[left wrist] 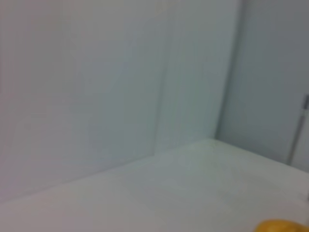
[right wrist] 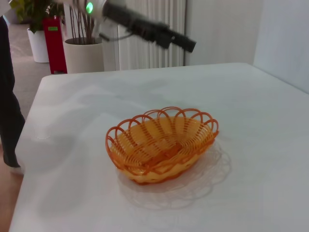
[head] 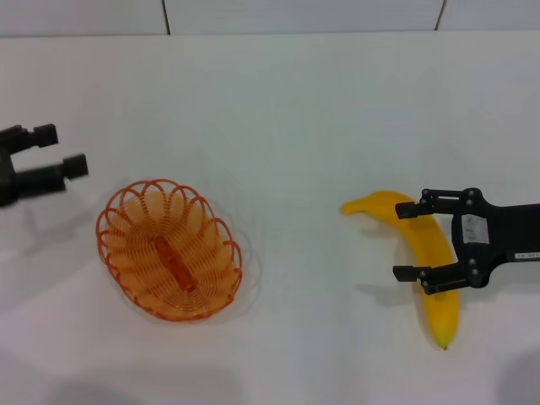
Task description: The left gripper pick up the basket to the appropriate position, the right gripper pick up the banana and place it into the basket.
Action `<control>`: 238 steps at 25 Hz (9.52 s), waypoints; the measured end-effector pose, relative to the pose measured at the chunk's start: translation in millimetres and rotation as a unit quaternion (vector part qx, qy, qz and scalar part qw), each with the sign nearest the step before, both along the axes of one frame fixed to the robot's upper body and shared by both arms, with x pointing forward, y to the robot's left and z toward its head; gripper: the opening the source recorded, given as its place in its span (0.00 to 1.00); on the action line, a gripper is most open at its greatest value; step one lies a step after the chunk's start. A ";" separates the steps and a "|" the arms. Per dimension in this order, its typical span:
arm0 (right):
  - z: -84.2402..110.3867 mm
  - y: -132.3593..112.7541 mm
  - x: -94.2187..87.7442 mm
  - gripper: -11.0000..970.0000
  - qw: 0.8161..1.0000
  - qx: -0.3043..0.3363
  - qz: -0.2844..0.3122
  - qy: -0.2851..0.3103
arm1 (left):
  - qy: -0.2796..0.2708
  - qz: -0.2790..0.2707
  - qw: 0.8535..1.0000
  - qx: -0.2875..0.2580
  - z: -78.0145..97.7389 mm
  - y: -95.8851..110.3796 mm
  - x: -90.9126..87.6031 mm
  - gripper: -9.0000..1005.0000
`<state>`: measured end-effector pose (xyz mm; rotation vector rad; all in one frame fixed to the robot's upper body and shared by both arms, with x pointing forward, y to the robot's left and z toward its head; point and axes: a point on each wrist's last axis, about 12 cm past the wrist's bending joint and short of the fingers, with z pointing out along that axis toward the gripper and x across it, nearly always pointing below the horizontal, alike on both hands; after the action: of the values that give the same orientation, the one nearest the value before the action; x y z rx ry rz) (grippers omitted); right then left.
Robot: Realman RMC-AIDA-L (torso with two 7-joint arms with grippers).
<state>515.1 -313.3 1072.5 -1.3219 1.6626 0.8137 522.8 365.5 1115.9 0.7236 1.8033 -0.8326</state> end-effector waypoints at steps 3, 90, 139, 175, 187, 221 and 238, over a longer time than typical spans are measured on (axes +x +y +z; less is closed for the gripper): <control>-0.3 -0.2 -0.1 0.90 1.000 0.000 -0.001 0.000 | 0.060 0.007 0.998 0.011 26.0 4.2 22.2 0.85; 4.2 8.5 8.1 0.86 1.000 0.000 0.012 -0.006 | 0.163 -0.112 0.886 0.420 30.0 -151.1 118.6 0.54; 5.2 6.1 8.3 0.84 1.000 0.002 0.006 -0.002 | 0.295 -0.021 0.911 0.287 29.7 -160.2 110.6 0.08; 6.9 9.8 10.4 0.83 1.000 0.006 0.012 -0.004 | 0.366 -0.011 0.912 0.185 5.5 -171.3 100.3 0.08; 7.1 9.7 10.3 0.83 1.000 0.006 0.012 -0.004 | 0.367 -0.015 0.912 0.182 5.9 -171.2 99.4 0.19; 10.2 -8.7 1.9 0.81 0.999 0.035 -0.028 -0.017 | 0.150 -0.144 0.955 0.213 45.1 -117.8 53.2 0.83; 12.2 -22.0 -5.6 0.80 0.997 0.048 -0.049 -0.019 | -0.001 -0.162 0.977 0.136 -27.3 -56.3 2.7 0.88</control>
<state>509.6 -335.3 1084.7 -1.1740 1.6238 0.7958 525.5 309.3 1088.7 1.2191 1.8435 -0.7988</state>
